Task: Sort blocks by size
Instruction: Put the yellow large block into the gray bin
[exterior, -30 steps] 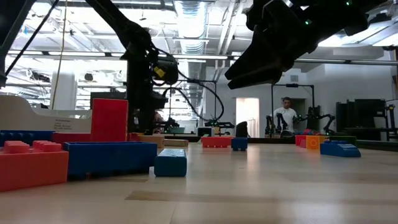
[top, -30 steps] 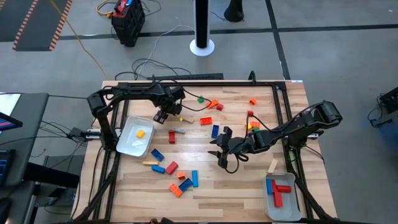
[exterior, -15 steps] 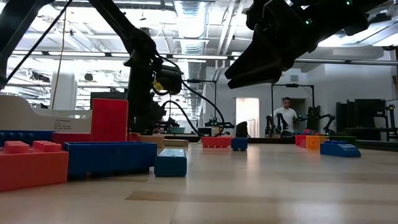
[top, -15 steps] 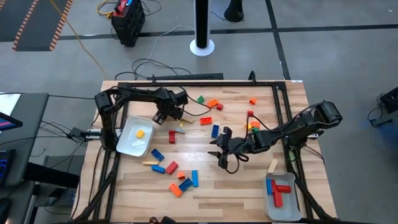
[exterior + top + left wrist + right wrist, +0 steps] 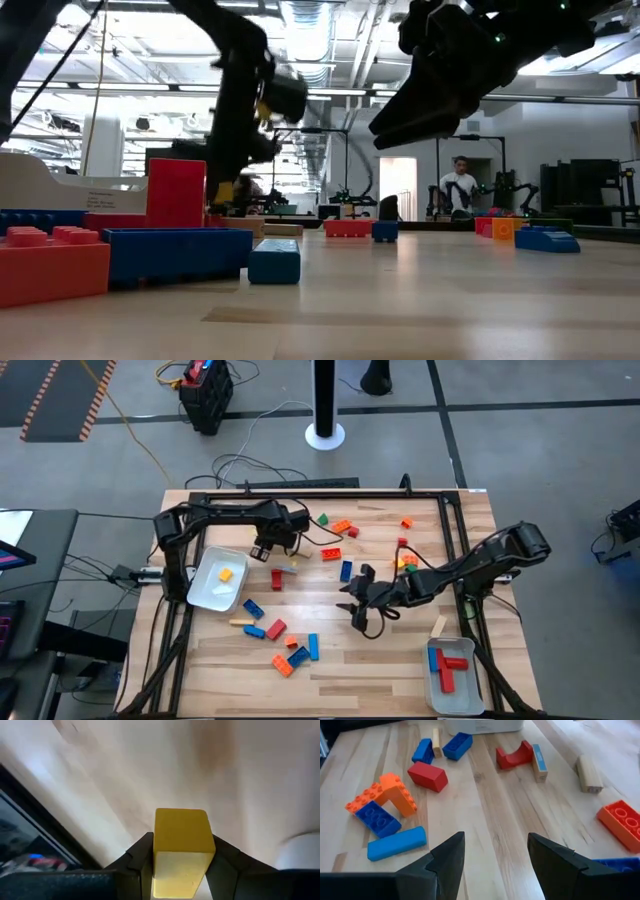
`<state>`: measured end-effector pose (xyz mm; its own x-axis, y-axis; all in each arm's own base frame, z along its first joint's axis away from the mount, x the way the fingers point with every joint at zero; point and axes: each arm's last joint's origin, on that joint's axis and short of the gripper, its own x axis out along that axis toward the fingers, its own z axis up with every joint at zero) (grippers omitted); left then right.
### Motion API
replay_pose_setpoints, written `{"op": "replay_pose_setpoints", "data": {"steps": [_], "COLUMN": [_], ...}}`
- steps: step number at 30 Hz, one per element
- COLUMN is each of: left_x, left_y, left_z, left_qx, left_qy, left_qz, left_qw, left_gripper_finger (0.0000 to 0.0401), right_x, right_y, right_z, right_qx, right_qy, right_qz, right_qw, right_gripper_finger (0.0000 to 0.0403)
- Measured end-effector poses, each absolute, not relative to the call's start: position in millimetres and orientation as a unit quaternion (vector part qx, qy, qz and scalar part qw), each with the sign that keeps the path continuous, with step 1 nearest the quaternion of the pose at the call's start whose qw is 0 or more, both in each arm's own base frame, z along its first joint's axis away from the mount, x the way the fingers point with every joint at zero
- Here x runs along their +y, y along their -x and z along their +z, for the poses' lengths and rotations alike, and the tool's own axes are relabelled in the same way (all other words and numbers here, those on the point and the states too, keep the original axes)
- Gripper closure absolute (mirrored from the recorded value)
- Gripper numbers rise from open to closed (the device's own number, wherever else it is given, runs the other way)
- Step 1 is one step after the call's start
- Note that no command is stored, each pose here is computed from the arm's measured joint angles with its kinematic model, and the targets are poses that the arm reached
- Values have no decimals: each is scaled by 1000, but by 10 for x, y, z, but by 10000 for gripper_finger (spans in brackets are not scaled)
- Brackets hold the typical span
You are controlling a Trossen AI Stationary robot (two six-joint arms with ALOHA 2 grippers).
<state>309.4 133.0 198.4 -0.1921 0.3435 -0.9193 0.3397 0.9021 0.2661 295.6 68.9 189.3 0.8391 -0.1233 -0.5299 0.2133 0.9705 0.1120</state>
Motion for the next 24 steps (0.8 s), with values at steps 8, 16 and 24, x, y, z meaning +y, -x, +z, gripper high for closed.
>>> {"op": "replay_pose_setpoints", "data": {"steps": [8, 16, 24], "left_x": [896, 581, 210], "left_y": [-2865, -2360, -2222], "left_z": [2787, 3209, 2944], "left_qx": [685, 618, 510], "left_qy": [-134, -51, -6], "left_qz": [38, 107, 119], "left_qw": [715, 777, 852], "left_gripper_finger": [276, 276, 276], "right_x": [707, 818, 778], "right_y": [-2848, -2744, -2840], "right_z": [2062, 2258, 2161], "right_qx": [260, 228, 228], "right_qy": [-88, -52, -50], "right_qz": [-80, -40, -51], "right_qw": [958, 971, 971], "right_gripper_finger": [159, 159, 159]}}
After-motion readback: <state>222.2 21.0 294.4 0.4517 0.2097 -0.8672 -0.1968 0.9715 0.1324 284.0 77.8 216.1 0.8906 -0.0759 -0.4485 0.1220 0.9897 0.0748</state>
